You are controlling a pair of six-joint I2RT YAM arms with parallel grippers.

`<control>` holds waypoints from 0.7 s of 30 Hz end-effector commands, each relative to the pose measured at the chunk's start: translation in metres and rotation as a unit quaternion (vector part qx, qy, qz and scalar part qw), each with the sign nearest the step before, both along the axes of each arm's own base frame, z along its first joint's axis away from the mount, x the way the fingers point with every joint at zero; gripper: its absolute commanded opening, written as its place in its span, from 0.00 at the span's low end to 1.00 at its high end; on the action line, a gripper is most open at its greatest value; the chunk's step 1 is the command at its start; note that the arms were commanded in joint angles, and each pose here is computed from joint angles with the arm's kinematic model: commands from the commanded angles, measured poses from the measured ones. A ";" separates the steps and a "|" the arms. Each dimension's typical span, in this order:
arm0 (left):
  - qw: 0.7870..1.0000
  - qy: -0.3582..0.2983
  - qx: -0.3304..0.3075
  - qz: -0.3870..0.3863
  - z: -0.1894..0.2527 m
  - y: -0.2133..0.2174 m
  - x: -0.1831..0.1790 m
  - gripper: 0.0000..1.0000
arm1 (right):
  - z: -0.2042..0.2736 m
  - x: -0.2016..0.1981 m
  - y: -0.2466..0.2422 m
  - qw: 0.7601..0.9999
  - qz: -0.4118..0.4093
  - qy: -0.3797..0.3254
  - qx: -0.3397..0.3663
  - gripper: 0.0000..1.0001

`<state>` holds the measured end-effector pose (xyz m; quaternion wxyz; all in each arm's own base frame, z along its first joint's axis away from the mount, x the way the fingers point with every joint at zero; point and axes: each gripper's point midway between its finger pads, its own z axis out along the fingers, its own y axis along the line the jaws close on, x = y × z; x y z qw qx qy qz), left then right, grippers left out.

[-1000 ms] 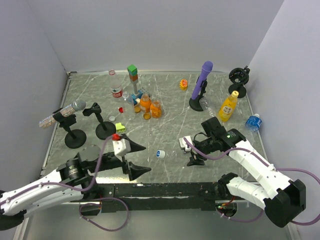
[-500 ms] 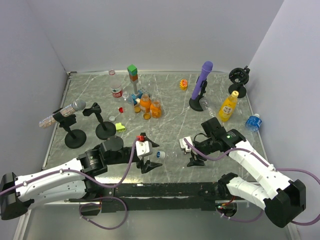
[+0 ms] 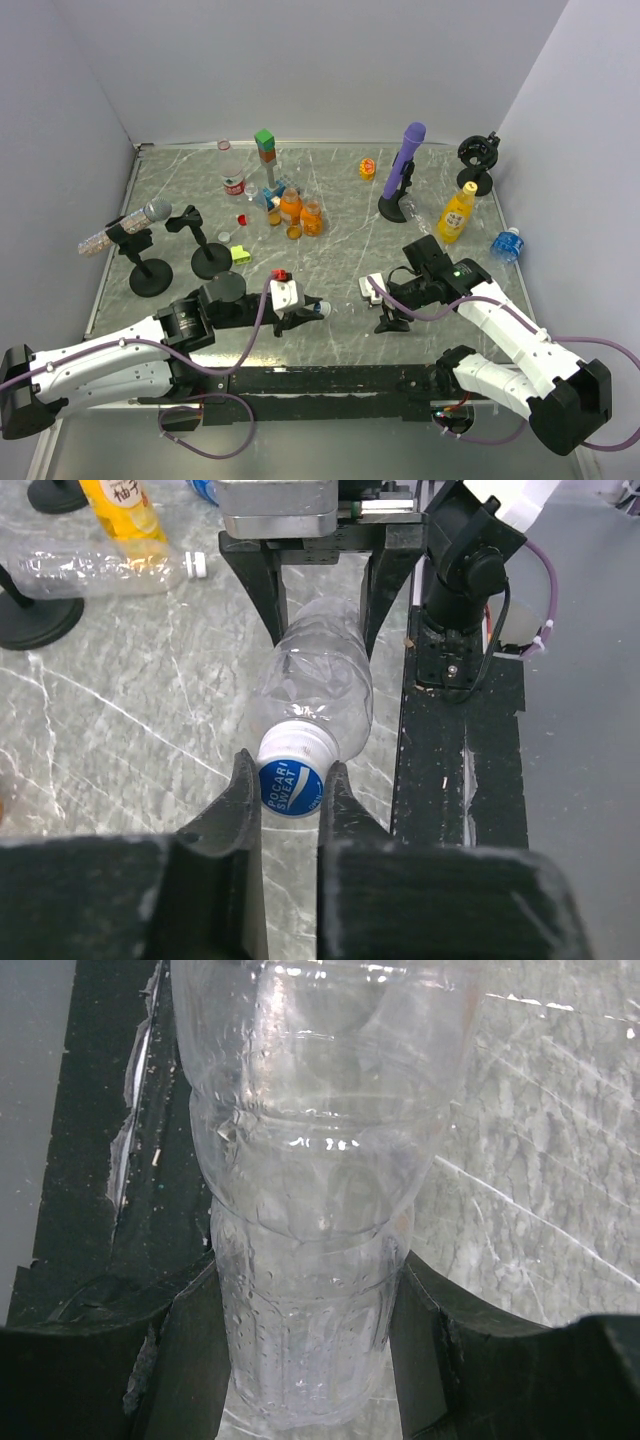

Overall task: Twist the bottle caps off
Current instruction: Unscrew the bottle cap from the plastic bottle.

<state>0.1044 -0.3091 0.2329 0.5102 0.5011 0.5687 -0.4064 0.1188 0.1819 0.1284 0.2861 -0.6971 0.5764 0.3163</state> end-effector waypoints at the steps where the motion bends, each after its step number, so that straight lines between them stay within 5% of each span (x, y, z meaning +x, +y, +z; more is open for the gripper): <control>1: 0.998 0.042 -0.037 0.022 0.029 -0.003 0.002 0.01 | 0.006 -0.004 0.006 1.000 0.018 -0.005 0.024 0.15; 6: 0.962 0.242 -0.072 0.106 0.037 0.000 0.003 0.01 | 0.006 -0.002 0.006 1.000 0.013 -0.008 0.022 0.15; 12: 0.858 0.484 -0.064 0.159 0.029 -0.015 -0.010 0.01 | 0.006 0.000 0.007 1.000 0.012 -0.004 0.022 0.15; 17: 0.847 0.489 -0.026 0.206 0.022 -0.019 -0.003 0.02 | 0.006 0.000 0.006 1.000 0.011 -0.006 0.021 0.15; 18: 0.849 0.479 -0.014 0.224 0.017 -0.015 0.001 0.09 | 0.005 -0.001 0.006 1.000 0.010 -0.007 0.021 0.15; 21: 0.858 0.455 -0.013 0.239 0.020 -0.009 0.008 0.59 | 0.004 -0.001 0.005 1.000 0.007 -0.008 0.024 0.15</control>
